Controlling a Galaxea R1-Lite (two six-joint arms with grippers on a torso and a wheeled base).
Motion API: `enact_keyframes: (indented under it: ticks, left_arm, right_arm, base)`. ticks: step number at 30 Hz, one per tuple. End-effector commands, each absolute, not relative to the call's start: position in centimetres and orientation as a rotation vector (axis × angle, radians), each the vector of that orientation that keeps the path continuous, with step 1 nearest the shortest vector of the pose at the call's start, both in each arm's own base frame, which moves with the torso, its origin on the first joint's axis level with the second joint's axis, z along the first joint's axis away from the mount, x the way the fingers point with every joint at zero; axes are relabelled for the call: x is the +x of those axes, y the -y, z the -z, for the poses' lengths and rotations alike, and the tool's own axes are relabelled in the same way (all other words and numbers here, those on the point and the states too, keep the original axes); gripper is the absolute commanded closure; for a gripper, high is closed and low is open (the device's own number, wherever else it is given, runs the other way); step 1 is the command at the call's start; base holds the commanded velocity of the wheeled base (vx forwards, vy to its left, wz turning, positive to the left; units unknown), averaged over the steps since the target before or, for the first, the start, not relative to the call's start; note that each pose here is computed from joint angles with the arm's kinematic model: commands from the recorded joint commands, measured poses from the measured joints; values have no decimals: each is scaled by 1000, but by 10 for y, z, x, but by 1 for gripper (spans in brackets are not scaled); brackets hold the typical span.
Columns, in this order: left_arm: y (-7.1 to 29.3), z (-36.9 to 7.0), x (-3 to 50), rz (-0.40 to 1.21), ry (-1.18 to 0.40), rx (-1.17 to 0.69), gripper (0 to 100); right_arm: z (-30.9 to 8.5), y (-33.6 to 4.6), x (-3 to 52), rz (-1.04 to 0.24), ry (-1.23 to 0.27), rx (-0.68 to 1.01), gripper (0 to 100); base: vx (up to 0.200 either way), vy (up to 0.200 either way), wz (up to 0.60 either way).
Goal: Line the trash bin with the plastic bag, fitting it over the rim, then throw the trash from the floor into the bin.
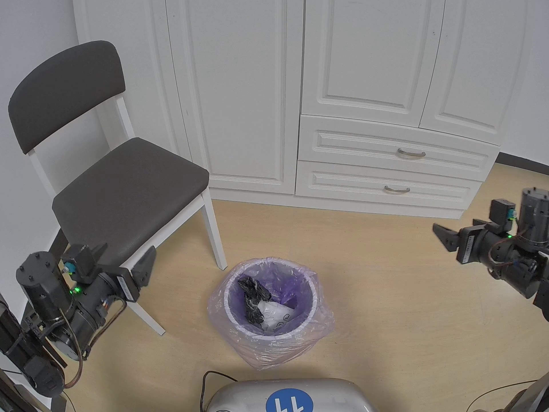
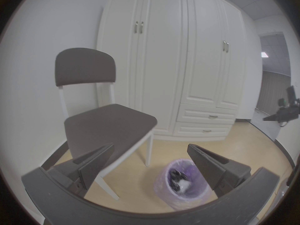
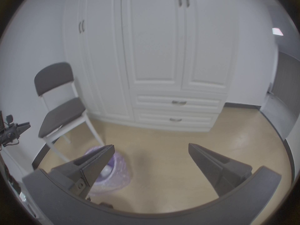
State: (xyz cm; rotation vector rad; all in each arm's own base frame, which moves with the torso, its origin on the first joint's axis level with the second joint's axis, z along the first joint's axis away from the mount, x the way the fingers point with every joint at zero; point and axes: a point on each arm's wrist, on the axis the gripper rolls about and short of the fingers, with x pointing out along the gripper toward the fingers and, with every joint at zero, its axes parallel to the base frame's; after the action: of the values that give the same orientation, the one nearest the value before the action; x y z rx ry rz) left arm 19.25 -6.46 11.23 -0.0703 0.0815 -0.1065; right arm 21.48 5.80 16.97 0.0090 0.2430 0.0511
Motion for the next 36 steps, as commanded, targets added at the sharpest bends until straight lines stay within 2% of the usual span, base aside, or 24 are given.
enact_keyframes:
  ticks: [1, 20, 31, 36]
  left_arm:
    - [43, -135, 203, 0, 36, -99, 0]
    - [34, -178, 188, -39, 245, -14, 0]
    - [26, -156, 167, -46, 152, 6, 0]
    - [30, -142, 156, 108, 69, 22, 0]
  right_arm:
    - [-187, -36, 186, 62, -80, 40, 0]
    - [-208, -29, 190, 107, 181, -6, 0]
    - [-181, -24, 172, 118, 118, -42, 0]
    - [-160, -22, 154, 107, 61, -75, 0]
  base:
    - [0, 0, 0]
    - [0, 0, 0]
    - [0, 0, 0]
    - [0, 0, 0]
